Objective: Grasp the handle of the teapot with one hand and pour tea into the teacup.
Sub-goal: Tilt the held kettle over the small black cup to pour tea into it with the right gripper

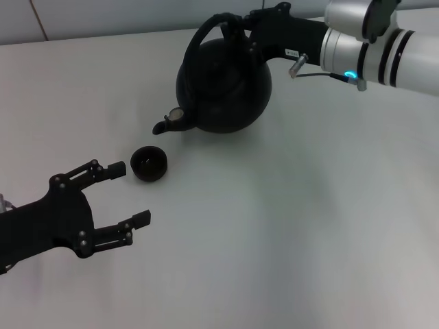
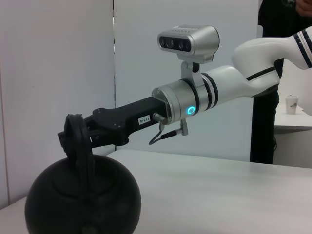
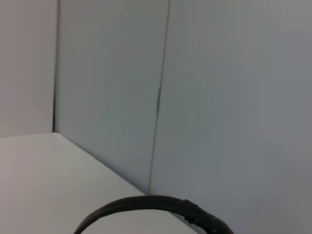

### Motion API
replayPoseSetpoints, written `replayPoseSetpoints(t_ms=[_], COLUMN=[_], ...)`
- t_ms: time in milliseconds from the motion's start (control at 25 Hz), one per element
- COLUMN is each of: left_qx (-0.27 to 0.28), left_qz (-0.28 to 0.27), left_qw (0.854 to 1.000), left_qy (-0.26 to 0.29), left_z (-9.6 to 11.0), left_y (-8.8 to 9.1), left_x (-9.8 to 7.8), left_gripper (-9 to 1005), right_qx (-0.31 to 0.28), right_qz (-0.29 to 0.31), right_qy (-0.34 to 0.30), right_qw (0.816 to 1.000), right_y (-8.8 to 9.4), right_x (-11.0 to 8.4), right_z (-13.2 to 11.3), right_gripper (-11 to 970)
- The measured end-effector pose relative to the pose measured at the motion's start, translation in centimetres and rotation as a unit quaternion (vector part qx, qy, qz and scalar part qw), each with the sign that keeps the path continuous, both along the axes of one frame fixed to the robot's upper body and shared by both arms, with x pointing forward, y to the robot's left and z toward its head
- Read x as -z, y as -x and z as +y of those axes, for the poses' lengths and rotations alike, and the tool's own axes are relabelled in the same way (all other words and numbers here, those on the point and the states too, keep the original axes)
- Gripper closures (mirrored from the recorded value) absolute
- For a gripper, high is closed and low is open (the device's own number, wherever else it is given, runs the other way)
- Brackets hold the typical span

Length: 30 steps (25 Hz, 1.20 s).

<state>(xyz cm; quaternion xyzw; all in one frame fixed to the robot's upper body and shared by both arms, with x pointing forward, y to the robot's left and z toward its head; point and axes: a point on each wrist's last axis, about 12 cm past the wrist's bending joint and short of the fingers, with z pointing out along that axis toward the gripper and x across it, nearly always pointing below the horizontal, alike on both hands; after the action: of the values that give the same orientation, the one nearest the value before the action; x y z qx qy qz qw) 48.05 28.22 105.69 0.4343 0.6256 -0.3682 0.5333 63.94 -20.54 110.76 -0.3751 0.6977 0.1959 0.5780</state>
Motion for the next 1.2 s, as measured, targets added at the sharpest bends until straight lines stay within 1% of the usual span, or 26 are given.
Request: replayPoseSetpoints(t_ms=[520, 800, 1200], left_qx=[0.000, 0.001, 0.000], left_qz=[0.001, 0.000, 0.000], left_qw=[1.000, 1.000, 1.000], left_qy=[0.001, 0.000, 0.000], left_z=[0.0, 0.0, 0.0], left_y=[0.1, 0.1, 0.0], left_x=[0.0, 0.0, 0.0], left_gripper=[136, 136, 136], right_qx=[-0.012, -0.018, -0.023], right_qz=[-0.002, -0.010, -0.028], right_qy=[0.026, 0.051, 0.056], right_qw=[1.000, 0.998, 0.998], right_y=[-0.1, -0.4, -0.7], right_x=[0.1, 0.0, -0.8], right_z=[0.9, 1.5, 2.0], right_gripper=[826, 826, 827])
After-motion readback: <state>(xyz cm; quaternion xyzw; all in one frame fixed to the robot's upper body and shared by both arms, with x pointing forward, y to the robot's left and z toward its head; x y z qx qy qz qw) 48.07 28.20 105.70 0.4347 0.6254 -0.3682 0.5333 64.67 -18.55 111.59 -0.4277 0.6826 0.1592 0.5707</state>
